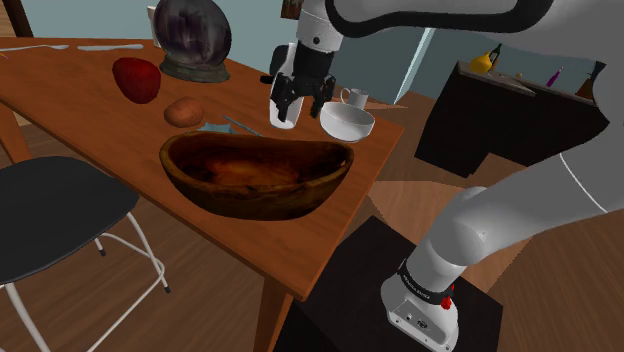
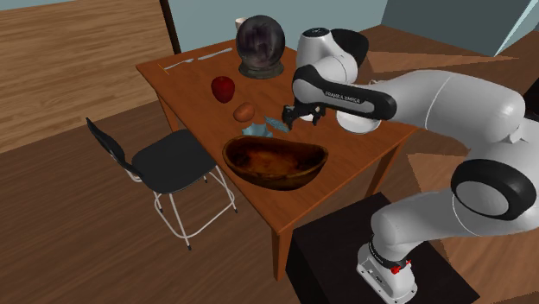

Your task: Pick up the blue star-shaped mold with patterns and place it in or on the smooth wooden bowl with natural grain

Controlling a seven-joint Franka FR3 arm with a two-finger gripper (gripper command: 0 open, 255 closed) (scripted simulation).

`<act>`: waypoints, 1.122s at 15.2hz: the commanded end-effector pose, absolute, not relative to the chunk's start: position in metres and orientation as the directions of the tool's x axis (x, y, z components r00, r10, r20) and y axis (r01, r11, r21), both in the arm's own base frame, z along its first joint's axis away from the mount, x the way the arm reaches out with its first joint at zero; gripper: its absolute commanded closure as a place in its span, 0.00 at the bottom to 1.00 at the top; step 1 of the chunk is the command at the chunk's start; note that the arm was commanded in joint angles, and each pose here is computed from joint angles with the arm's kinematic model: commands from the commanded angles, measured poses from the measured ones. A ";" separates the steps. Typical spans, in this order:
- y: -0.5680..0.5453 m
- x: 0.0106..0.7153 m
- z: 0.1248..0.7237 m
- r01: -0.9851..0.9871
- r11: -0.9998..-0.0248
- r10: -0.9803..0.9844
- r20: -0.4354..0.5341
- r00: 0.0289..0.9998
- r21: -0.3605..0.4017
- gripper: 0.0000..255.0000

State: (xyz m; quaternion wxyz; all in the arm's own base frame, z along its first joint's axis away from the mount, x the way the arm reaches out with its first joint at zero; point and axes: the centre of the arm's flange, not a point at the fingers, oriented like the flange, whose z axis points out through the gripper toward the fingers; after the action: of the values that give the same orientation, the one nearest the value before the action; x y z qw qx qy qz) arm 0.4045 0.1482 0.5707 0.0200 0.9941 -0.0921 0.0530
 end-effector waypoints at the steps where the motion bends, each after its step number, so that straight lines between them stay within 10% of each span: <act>1: 0.171 0.422 0.561 -0.234 -0.971 -0.229 0.109 0.967 0.040 0.00; 17: 0.246 0.512 0.478 -0.425 -0.900 -0.415 0.114 0.903 0.096 0.00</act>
State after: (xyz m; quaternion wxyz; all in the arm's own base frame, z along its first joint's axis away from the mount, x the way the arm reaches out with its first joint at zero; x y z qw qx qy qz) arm 0.5116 0.2462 0.4833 0.0595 0.9736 -0.2156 0.0453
